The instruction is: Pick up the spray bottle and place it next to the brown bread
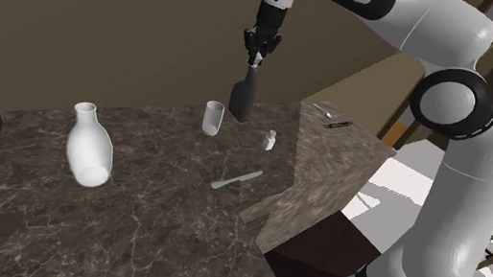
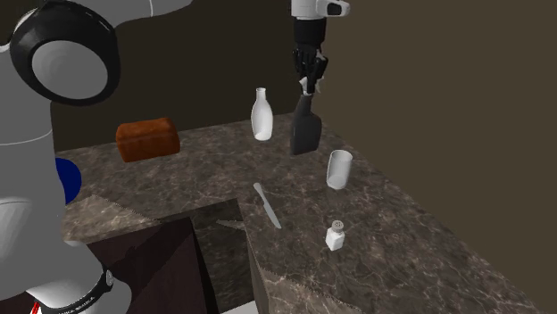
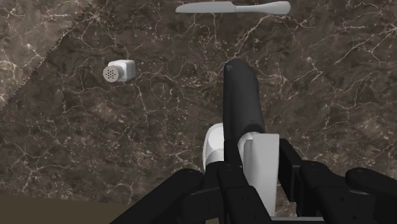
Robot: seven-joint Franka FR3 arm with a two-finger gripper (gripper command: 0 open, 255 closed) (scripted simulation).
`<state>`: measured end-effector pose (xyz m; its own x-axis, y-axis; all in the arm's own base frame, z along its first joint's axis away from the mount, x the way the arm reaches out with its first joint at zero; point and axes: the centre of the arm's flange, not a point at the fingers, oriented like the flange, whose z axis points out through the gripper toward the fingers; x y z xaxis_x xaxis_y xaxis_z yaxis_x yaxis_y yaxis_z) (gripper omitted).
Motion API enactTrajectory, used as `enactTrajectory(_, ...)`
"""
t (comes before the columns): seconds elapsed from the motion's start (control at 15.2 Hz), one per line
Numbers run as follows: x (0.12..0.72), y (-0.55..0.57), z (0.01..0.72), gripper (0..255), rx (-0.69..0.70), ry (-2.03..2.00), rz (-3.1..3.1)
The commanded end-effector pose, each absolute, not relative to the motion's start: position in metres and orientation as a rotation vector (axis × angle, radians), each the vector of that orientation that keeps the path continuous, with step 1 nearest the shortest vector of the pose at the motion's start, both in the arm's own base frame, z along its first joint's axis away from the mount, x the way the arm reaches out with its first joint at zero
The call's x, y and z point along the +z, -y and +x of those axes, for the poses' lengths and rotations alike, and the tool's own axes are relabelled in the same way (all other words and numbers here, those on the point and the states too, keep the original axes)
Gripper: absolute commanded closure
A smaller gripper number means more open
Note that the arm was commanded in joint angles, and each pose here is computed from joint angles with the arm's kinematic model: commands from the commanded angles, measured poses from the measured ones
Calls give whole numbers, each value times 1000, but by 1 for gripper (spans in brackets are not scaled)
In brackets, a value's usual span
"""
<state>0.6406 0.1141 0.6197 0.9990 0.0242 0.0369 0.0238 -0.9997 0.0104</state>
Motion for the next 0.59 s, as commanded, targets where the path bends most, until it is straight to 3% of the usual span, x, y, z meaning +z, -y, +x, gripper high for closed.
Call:
enactTrajectory(0.0, 630, -114, 640, 255, 58, -37, 3131)
enactTrajectory(0.53, 643, -153, 587, 255, 58, -37, 3131)
